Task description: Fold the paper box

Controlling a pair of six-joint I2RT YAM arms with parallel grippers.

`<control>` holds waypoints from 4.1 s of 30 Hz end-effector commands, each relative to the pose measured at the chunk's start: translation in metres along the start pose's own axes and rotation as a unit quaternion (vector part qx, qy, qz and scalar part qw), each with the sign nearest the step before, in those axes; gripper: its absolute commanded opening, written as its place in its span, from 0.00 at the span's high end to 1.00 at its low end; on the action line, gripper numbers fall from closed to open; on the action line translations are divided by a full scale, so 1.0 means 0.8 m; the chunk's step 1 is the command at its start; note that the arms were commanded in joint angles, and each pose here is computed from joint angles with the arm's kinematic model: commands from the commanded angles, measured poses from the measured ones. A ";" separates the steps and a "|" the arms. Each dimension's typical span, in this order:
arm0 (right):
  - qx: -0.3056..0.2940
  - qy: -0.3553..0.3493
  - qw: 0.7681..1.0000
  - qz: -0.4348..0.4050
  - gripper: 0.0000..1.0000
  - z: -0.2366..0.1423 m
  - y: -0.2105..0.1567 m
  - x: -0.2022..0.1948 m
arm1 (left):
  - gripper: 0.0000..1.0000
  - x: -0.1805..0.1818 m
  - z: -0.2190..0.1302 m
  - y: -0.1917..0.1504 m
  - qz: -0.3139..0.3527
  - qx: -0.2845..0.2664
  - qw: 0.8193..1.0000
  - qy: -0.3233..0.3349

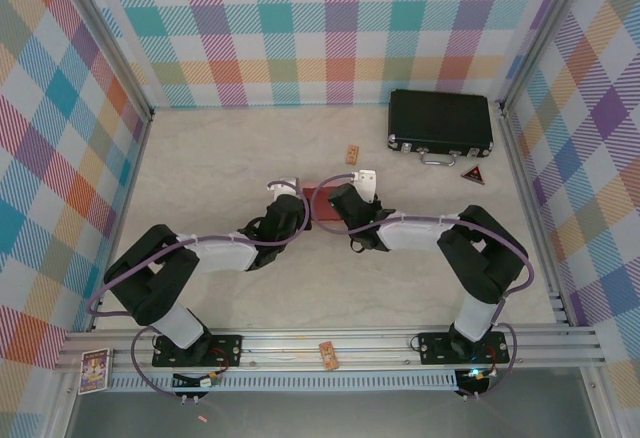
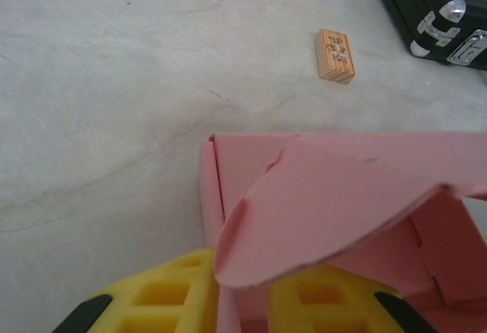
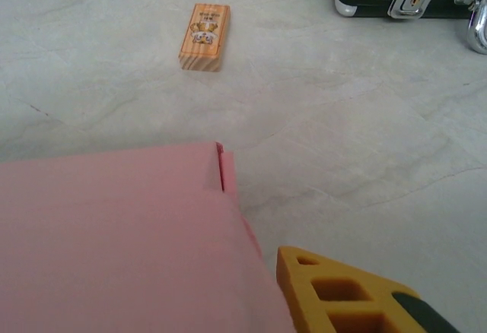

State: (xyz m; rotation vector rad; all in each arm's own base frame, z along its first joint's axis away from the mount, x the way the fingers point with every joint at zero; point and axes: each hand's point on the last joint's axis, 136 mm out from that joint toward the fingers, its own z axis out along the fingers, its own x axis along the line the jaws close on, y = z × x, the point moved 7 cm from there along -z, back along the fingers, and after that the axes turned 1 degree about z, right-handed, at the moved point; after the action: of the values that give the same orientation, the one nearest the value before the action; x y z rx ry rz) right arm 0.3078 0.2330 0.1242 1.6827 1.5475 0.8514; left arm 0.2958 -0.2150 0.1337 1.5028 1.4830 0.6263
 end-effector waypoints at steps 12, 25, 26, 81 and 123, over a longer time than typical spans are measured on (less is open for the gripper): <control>0.002 0.017 0.999 -0.047 0.55 -0.014 -0.012 -0.006 | 0.69 0.000 -0.016 -0.004 0.015 -0.010 0.999 -0.030; 0.022 0.042 0.997 -0.066 0.44 -0.034 -0.035 -0.031 | 0.56 0.018 -0.056 -0.023 0.039 -0.015 0.997 -0.070; 0.024 0.041 0.997 -0.065 0.43 -0.036 -0.037 -0.035 | 0.56 0.021 -0.060 -0.026 0.043 -0.013 0.996 -0.072; 0.291 0.304 0.907 0.009 0.43 0.031 0.073 -0.053 | 0.35 0.024 0.059 0.062 -0.085 0.260 0.957 -0.097; 0.313 0.320 0.894 0.025 0.48 0.032 -0.002 -0.051 | 0.25 0.024 0.021 0.000 -0.072 0.222 0.965 -0.121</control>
State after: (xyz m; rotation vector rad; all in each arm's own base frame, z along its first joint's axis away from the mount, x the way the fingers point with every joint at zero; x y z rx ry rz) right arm 0.3303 0.1879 0.1038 2.0394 2.3833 1.0145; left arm 0.3134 -0.1948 0.1091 1.7394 1.6678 0.0110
